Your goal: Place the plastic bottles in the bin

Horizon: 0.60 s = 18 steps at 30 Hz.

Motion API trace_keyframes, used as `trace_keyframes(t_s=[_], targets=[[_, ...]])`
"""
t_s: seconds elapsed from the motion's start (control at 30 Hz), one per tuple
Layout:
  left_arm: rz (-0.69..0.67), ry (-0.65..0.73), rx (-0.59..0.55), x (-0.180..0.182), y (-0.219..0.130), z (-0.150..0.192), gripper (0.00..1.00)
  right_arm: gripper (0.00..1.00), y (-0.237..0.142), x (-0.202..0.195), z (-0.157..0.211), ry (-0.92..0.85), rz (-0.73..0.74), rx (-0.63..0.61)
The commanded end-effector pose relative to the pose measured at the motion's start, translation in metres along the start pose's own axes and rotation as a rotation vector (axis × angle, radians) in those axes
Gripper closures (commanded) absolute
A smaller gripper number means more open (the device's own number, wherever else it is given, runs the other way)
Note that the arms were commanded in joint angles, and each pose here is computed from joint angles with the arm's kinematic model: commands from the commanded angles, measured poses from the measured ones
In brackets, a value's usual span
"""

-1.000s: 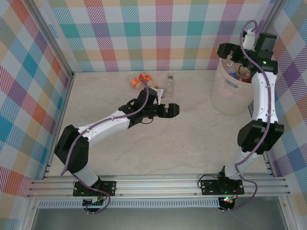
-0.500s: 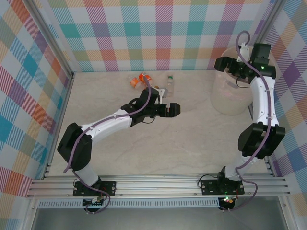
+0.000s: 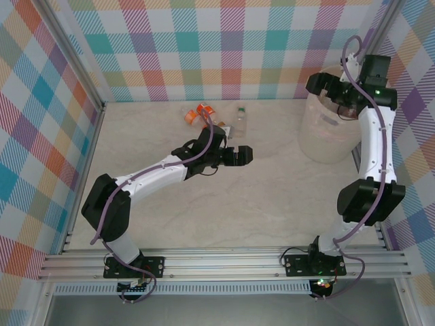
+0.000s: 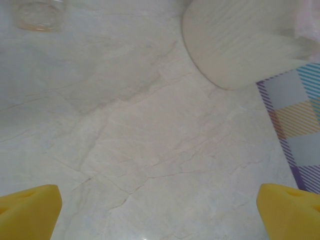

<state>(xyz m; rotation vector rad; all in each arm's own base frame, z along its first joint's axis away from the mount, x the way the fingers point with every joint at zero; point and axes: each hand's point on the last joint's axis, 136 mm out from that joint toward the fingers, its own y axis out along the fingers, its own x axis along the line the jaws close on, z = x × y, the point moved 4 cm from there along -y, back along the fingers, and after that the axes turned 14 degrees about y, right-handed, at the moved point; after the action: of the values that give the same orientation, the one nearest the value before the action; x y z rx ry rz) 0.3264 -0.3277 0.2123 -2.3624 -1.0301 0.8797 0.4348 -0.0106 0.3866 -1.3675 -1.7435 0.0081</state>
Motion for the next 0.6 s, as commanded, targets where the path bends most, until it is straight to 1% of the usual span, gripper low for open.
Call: trace_keyframes(t_s=[0.0,0.2,0.3,0.4,0.43,0.57], targets=[[-0.101,-0.038,-0.032,0.013,-0.013,-0.006,0.00,0.00,-0.030,0.035,-0.005,-0.006,-0.118,-0.067],[-0.230,-0.110,-0.082,0.040,-0.030,-0.007,0.00,0.00,-0.044,0.072,0.010,-0.006,-0.268,-0.081],[-0.323,-0.158,-0.099,0.057,-0.042,-0.004,0.00,0.00,-0.038,0.090,0.024,-0.017,-0.319,-0.056],[-0.405,-0.218,-0.122,0.075,-0.053,-0.001,0.00,0.00,-0.018,0.108,0.047,-0.048,-0.340,0.004],[-0.446,-0.239,-0.094,0.083,-0.057,0.007,0.00,0.00,-0.008,0.111,0.055,-0.060,-0.326,0.017],[-0.525,-0.311,-0.082,0.103,-0.066,0.017,0.00,0.00,0.038,0.111,0.081,-0.072,-0.218,0.011]])
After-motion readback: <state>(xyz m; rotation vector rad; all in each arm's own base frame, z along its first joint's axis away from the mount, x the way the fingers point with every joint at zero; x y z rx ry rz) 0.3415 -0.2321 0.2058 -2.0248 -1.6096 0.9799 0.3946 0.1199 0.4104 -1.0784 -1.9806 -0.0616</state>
